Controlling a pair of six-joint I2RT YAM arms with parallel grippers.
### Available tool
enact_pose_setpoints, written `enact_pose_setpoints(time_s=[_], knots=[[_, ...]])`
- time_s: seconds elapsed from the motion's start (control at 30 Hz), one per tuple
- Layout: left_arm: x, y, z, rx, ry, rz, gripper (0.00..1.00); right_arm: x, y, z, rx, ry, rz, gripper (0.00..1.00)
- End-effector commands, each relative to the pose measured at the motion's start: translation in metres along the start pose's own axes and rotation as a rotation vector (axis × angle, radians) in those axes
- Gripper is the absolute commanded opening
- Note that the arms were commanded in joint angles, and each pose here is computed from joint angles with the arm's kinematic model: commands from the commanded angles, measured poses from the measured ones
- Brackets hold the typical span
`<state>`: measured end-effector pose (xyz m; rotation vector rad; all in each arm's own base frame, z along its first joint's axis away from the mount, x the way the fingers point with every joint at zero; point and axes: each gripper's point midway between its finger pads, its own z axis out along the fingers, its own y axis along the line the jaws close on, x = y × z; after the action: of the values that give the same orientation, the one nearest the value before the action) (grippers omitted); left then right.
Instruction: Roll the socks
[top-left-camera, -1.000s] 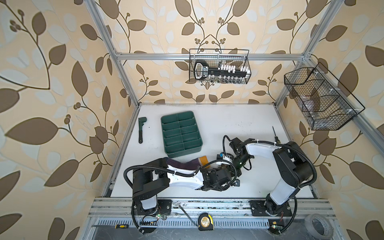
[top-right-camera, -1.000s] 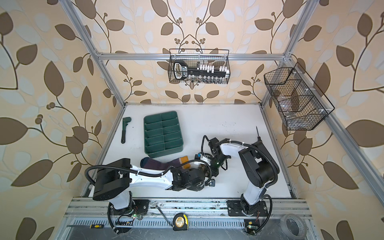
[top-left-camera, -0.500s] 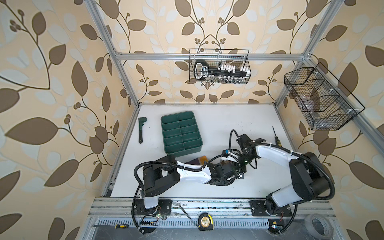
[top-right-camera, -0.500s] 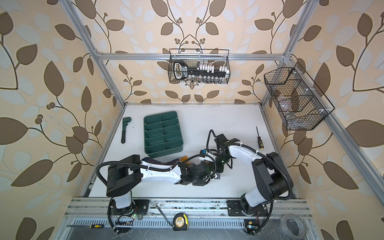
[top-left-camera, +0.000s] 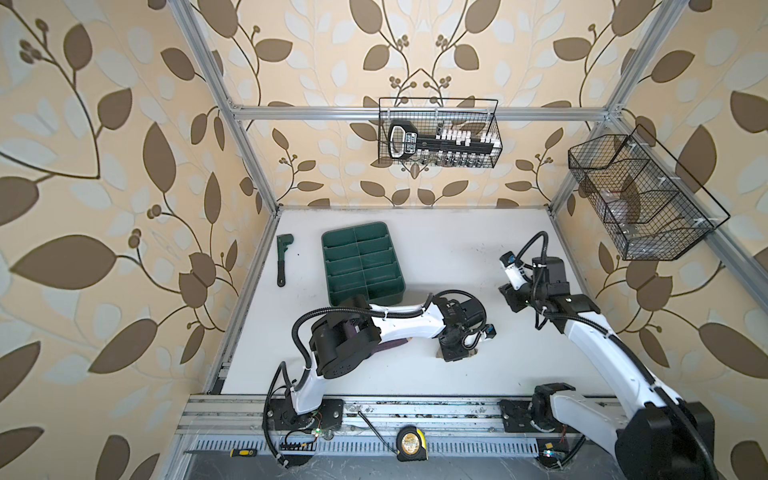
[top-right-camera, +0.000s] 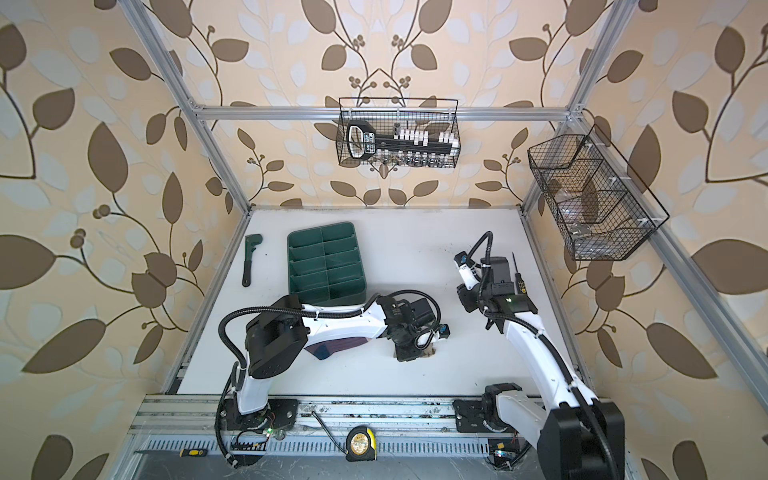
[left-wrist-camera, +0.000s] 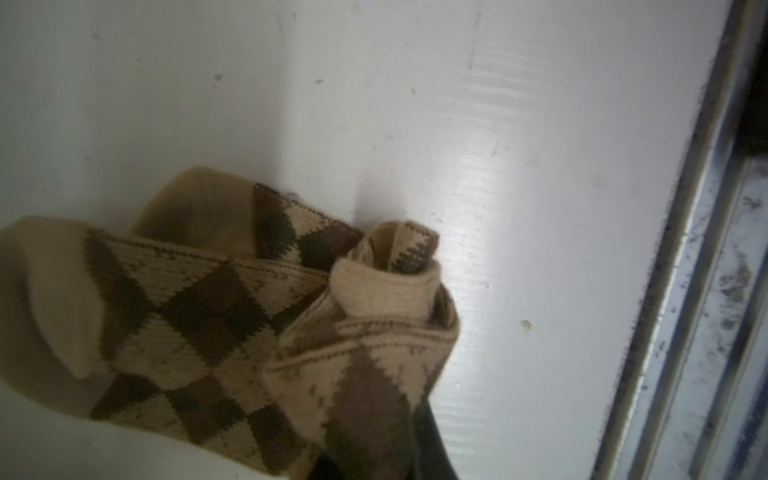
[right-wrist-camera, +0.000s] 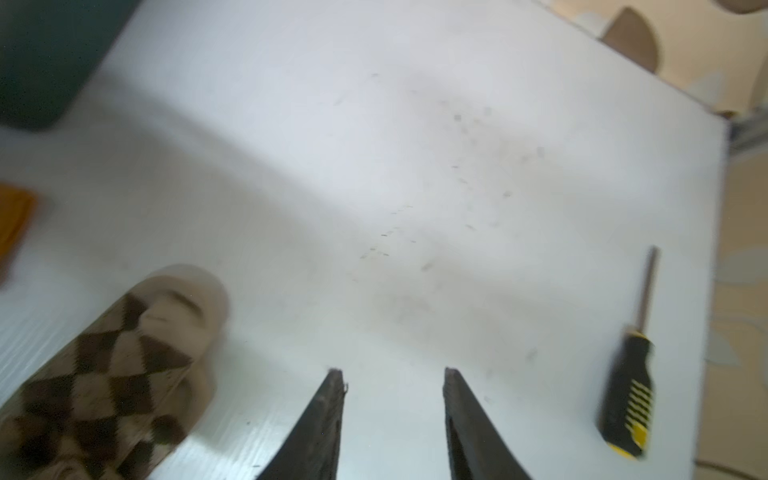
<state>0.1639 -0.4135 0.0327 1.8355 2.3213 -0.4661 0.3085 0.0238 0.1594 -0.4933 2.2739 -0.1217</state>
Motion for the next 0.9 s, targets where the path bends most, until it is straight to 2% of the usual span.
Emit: enact_pose_setpoints(time_s=[0.0, 0.07, 0.17, 0.23, 0.37, 0.4, 0.43, 0.47, 0.6, 0.7, 0.8, 0.87], knots=[[0.074, -0.036, 0.022, 0.274, 0.303, -0.246, 0.01, -0.011, -0.028, -0.031, 0.162, -0.09, 0.109, 0.4], [0.074, -0.036, 0.022, 0.349, 0.326, -0.301, 0.03, -0.019, -0.015, -0.052, 0.094, -0.156, 0.075, 0.4], [0.075, -0.032, 0.027, 0.415, 0.372, -0.355, 0.04, -0.022, 0.033, -0.082, -0.133, -0.248, -0.076, 0.4], [0.07, -0.026, 0.03, 0.443, 0.376, -0.378, 0.04, -0.013, 0.066, -0.098, -0.262, -0.288, -0.2, 0.39], [0.06, -0.01, 0.032, 0.46, 0.355, -0.41, 0.05, 0.018, 0.12, -0.11, -0.406, -0.294, -0.477, 0.38], [0.058, -0.003, 0.031, 0.459, 0.349, -0.423, 0.06, 0.026, 0.134, -0.11, -0.422, -0.3, -0.562, 0.44], [0.056, 0.002, 0.031, 0.462, 0.344, -0.433, 0.06, 0.034, 0.144, -0.108, -0.411, -0.307, -0.647, 0.68], [0.056, 0.006, 0.031, 0.463, 0.346, -0.438, 0.06, 0.039, 0.152, -0.105, -0.398, -0.319, -0.703, 0.99], [0.055, 0.018, 0.031, 0.448, 0.365, -0.449, 0.06, 0.054, 0.181, -0.091, -0.288, -0.329, -0.986, 1.0], [0.055, 0.021, 0.035, 0.454, 0.362, -0.46, 0.06, 0.066, 0.195, -0.074, -0.232, -0.222, -1.17, 1.0], [0.055, 0.021, 0.037, 0.461, 0.361, -0.464, 0.06, 0.078, 0.201, -0.051, -0.196, -0.106, -1.273, 1.0], [0.055, 0.02, 0.037, 0.465, 0.358, -0.466, 0.06, 0.082, 0.205, -0.041, -0.193, -0.078, -1.3, 1.0]])
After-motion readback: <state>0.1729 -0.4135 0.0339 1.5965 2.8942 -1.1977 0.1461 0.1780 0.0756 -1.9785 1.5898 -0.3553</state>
